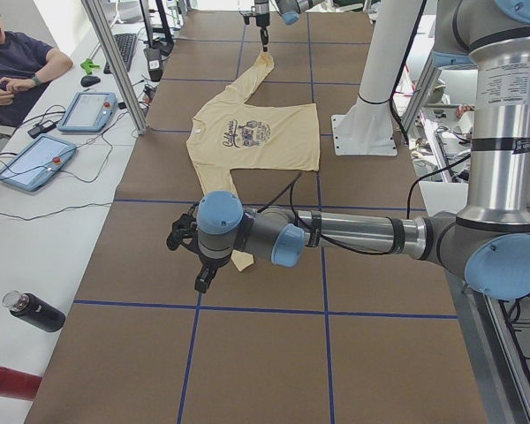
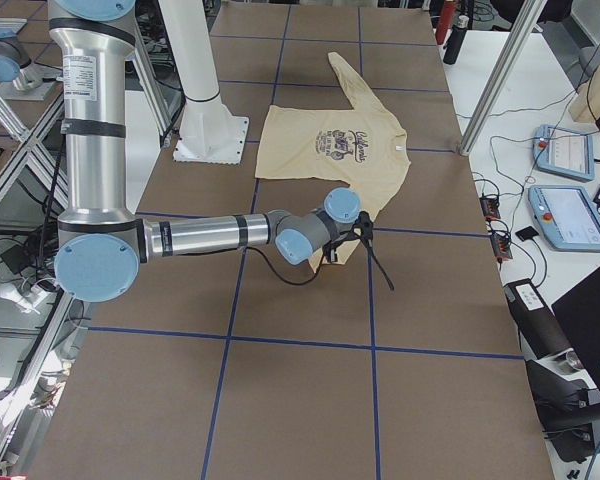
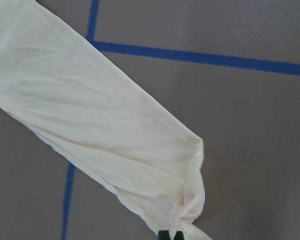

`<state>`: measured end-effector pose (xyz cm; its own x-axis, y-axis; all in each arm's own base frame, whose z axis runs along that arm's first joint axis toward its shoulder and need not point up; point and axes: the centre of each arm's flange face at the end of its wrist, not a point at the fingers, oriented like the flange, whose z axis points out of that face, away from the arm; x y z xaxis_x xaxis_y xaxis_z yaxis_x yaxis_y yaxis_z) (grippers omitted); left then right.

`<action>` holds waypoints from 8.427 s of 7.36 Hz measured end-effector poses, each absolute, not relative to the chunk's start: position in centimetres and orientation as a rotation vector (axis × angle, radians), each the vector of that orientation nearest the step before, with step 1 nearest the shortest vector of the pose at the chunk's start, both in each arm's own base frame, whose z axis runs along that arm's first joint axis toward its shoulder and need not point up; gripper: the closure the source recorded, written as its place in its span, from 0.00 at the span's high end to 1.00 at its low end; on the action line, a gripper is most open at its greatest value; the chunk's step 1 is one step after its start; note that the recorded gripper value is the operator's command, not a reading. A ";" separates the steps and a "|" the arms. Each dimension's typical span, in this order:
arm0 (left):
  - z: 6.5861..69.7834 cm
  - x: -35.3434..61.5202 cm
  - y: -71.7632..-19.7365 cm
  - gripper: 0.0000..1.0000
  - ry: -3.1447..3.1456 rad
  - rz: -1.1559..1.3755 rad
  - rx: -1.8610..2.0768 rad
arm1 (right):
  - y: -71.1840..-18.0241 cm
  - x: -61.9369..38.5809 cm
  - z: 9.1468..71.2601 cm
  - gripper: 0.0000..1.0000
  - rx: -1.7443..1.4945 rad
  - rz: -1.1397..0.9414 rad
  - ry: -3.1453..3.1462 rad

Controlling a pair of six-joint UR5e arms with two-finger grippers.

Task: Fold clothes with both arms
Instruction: 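Carry the sleeve cuff with the right gripper across the shirt toward the collar, then lay the sleeve down near the collar and open the right gripper, then grasp the other sleeve cuff with the left gripper while the right gripper withdraws, then carry the sleeve with the left gripper across the shirt toward the collar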

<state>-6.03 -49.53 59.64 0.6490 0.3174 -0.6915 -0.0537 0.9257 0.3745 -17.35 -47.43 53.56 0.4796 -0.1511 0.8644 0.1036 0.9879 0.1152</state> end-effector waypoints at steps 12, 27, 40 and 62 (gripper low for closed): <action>60.0 -6.0 -50.0 1.00 0.840 0.207 0.324 | -56.9 -49.3 7.2 0.00 0.210 0.060 -1.293; 59.7 -5.2 -51.4 1.00 0.868 0.086 0.317 | -56.3 -64.4 4.7 0.99 0.344 0.209 -1.136; 63.8 21.2 -41.5 0.74 0.815 -0.304 0.213 | -47.9 -37.8 21.9 1.00 0.030 0.037 -0.741; 21.2 30.3 -53.5 0.00 1.375 -0.393 -0.105 | -47.1 -26.4 37.1 1.00 0.016 -0.139 -0.600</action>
